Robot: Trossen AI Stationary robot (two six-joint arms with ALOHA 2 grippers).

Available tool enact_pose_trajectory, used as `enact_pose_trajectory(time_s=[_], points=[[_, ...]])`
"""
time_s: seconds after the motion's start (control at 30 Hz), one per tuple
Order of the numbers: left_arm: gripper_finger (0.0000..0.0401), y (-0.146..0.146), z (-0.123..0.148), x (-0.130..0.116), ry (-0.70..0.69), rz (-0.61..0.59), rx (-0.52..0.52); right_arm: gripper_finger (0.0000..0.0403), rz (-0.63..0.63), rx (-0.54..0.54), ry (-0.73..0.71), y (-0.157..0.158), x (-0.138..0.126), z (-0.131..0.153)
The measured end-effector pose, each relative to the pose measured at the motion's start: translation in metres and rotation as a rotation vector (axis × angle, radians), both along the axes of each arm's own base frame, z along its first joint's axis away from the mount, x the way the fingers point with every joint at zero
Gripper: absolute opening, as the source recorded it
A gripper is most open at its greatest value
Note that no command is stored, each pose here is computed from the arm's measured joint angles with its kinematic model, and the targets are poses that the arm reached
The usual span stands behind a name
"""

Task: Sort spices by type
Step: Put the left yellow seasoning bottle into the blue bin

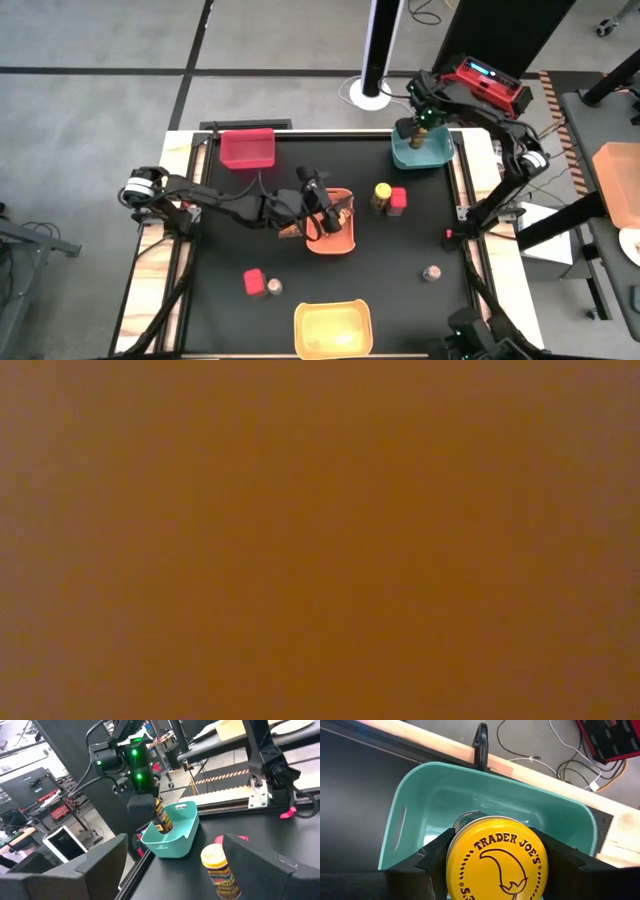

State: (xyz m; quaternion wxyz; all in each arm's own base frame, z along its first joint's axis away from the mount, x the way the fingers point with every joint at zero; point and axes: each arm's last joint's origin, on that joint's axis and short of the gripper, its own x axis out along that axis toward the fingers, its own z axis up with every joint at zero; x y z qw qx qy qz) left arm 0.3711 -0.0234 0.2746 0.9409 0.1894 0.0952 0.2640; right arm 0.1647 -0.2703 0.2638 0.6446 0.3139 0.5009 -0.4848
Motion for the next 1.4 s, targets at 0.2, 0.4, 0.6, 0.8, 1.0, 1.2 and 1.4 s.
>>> enact_pose_trajectory(time_s=[0.2, 0.4, 0.6, 0.8, 1.0, 1.2, 1.4], points=[[0.0309, 0.0, 0.0, 0.0, 0.004, 0.0, 0.0, 0.0214, -0.009, 0.009, -0.011, 0.002, -0.001, -0.02], [0.0309, 0.0, 0.0, 0.0, 0.004, 0.0, 0.0, 0.0214, -0.018, 0.01, -0.013, 0.005, -0.003, -0.037], [0.0309, 0.0, 0.0, 0.0, 0.003, 0.0, 0.0, 0.0214, -0.03, -0.012, -0.031, 0.004, -0.002, -0.043], [0.0309, 0.0, 0.0, 0.0, 0.003, 0.0, 0.0, 0.0214, -0.032, -0.006, -0.025, 0.004, -0.002, -0.047], [0.0309, 0.0, 0.0, 0.0, 0.003, 0.0, 0.001, 0.0261, -0.026, -0.004, -0.021, 0.004, -0.002, -0.049], [0.0309, 0.0, 0.0, 0.0, 0.003, 0.0, 0.001, 0.0293, -0.021, -0.004, -0.019, 0.004, -0.002, -0.048], [0.0309, 0.0, 0.0, 0.0, 0.004, 0.0, 0.001, 0.0283, -0.017, -0.021, -0.029, 0.006, -0.004, -0.026]])
